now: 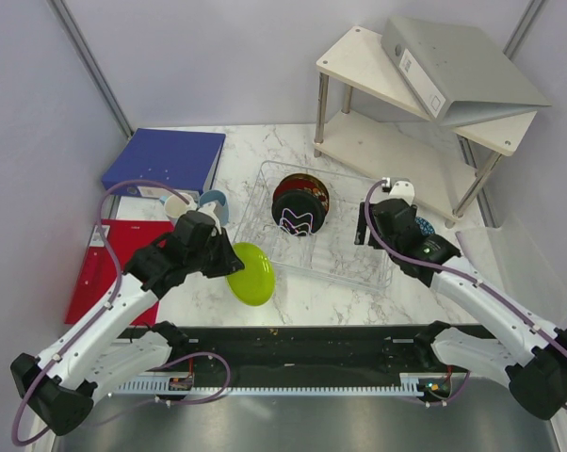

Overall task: Unload the mixed dishes from the dish rack
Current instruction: Move the dish rack to the center of the board.

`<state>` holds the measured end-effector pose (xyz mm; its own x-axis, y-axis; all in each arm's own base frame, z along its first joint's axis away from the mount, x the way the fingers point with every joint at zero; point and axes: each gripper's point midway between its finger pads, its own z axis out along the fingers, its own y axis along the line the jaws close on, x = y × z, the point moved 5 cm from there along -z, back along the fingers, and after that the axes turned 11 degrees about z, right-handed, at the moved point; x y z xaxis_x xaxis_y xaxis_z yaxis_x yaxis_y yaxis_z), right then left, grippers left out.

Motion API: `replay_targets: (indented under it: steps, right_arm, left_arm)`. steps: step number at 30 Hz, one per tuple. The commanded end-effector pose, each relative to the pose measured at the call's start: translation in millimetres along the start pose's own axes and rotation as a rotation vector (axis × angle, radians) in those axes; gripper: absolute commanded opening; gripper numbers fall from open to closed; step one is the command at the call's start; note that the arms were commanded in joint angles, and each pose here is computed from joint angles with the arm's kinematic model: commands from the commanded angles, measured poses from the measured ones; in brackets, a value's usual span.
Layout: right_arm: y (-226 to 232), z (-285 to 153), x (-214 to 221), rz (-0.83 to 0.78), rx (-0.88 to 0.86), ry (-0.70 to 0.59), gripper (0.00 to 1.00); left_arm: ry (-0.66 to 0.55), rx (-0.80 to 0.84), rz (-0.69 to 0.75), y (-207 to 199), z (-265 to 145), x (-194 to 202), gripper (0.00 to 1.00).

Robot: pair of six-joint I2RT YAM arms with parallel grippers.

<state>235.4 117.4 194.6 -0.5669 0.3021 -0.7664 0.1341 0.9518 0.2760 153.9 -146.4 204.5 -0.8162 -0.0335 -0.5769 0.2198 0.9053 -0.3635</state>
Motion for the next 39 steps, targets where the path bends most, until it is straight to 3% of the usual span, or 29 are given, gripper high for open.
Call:
replay_targets:
  steps: [1, 8, 15, 23, 32, 35, 39]
  right_arm:
    - [-10, 9, -19, -0.010, 0.166, -0.066, 0.86]
    - [-49, 23, -34, 0.126, 0.269, -0.058, 0.87]
    - [-47, 45, -16, 0.152, 0.259, 0.013, 0.82]
    - [-42, 71, -3, 0.152, 0.258, 0.065, 0.63]
    - [-35, 95, 6, 0.177, 0.248, 0.093, 0.20]
    - [-31, 104, 4, 0.187, 0.246, 0.094, 0.00]
    - [-25, 112, -2, 0.199, 0.235, 0.084, 0.00]
  left_arm:
    - [-0.061, 0.040, 0.009, -5, -9, -7, 0.02]
    - [-0.101, 0.159, 0.065, -17, -18, -9, 0.02]
    - [-0.141, 0.251, 0.099, -24, -28, -5, 0.02]
    - [-0.135, 0.292, 0.088, -23, -25, 6, 0.02]
    - [-0.121, 0.293, 0.063, -21, -21, 12, 0.02]
    - [-0.123, 0.289, 0.059, -20, -20, 12, 0.02]
    - [-0.120, 0.288, 0.057, -20, -19, 12, 0.02]
